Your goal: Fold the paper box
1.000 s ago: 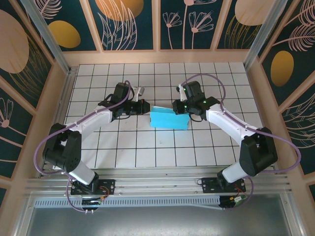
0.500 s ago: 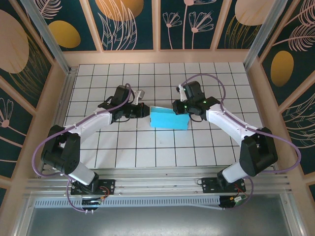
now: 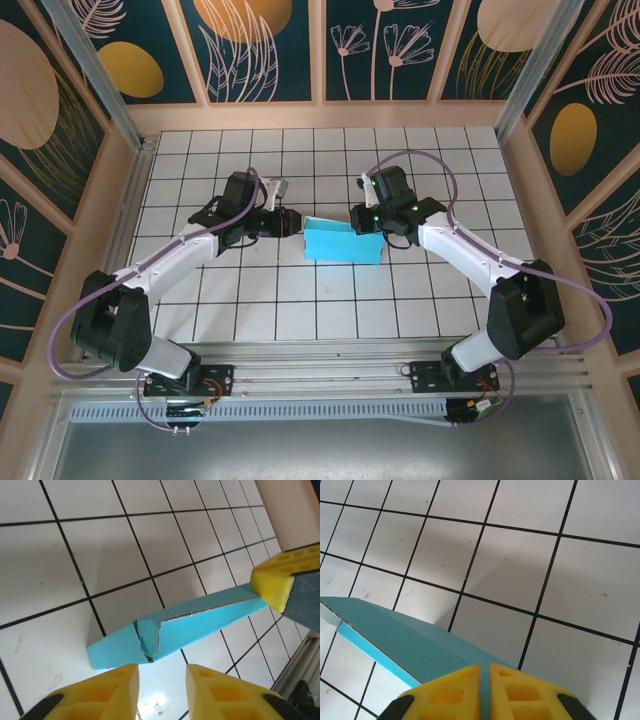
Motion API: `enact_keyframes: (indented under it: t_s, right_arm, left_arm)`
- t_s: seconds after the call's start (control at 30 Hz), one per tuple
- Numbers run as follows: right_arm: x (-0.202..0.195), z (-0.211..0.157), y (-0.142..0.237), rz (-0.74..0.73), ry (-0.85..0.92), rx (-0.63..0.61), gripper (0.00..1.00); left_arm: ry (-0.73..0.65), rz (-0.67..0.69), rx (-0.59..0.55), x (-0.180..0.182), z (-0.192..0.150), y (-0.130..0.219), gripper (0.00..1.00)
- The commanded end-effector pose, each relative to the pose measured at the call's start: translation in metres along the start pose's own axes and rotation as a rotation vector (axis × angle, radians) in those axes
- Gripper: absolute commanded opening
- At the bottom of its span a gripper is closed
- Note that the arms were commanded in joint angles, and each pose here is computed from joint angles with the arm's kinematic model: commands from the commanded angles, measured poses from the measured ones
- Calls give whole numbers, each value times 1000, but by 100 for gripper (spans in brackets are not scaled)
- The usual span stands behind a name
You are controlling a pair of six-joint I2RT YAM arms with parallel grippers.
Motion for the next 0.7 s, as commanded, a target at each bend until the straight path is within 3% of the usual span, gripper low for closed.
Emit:
enact_keyframes:
  t_s: [0.0,0.2,0.67]
  right_arm:
    - [-16,-39,-12,-83,-7,163,13]
    - [-15,-38,-13,-85,-7,164,13]
    - [-14,-37,-9,-87,12,157,13]
  left_arm:
    - [-117,89,-5,-1,13,12,33]
    - [-182,75,61,-1,15,4,34]
    - [-113,97,60,-5,12,-14,38]
Point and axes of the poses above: each hand's point on the last joint's axis, 136 mm out from that joint toward the fingers, its own y axis back along the fingers, its own x axis along the line the jaws close on, z = x × y, the point moved 6 cm from there along y, back along the fingers, and after that the axes turned 10 degrees about -y, right-handed, at the moved point
